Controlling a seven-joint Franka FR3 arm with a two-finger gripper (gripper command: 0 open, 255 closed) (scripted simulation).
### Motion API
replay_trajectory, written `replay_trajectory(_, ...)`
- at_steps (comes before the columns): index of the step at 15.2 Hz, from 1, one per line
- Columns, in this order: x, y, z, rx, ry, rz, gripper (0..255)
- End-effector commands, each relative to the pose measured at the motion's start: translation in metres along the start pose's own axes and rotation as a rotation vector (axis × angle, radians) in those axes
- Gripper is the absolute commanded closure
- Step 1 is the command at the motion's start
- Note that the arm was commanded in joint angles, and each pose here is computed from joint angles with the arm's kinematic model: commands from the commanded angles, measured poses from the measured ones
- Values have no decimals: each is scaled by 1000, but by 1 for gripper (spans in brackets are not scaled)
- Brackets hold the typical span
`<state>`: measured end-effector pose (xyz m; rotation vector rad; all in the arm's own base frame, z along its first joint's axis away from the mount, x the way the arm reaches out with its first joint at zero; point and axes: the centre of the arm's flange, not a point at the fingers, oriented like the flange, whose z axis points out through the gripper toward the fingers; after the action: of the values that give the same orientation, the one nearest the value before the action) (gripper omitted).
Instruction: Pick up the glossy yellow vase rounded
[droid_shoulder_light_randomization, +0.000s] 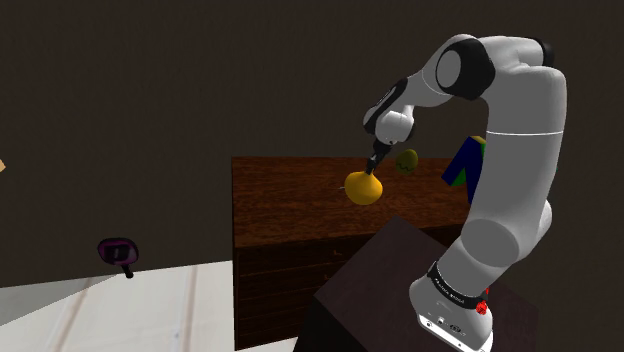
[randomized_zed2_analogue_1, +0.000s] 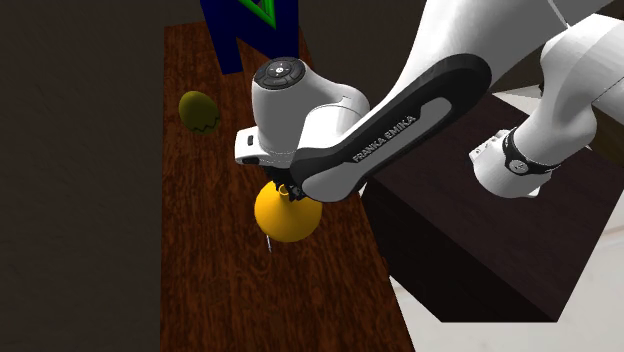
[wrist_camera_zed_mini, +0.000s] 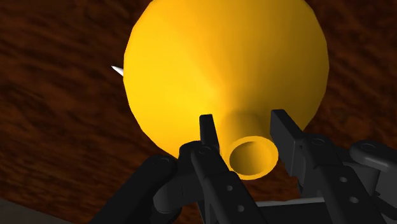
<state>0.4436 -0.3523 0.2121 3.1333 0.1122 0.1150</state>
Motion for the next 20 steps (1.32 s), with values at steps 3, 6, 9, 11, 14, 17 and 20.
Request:
replay_trajectory(3,0,0,1,0,0,0,255)
replay_trajectory(6,0,0,1,0,0,0,255)
replay_trajectory(9,0,0,-5,0,0,0,255)
replay_trajectory(11,1,0,-15,0,0,0,255)
replay_trajectory(14,2,0,-31,0,0,0,255)
replay_trajectory(17,3,1,-47,0,0,0,255)
replay_trajectory(20,4,1,-63,0,0,0,255)
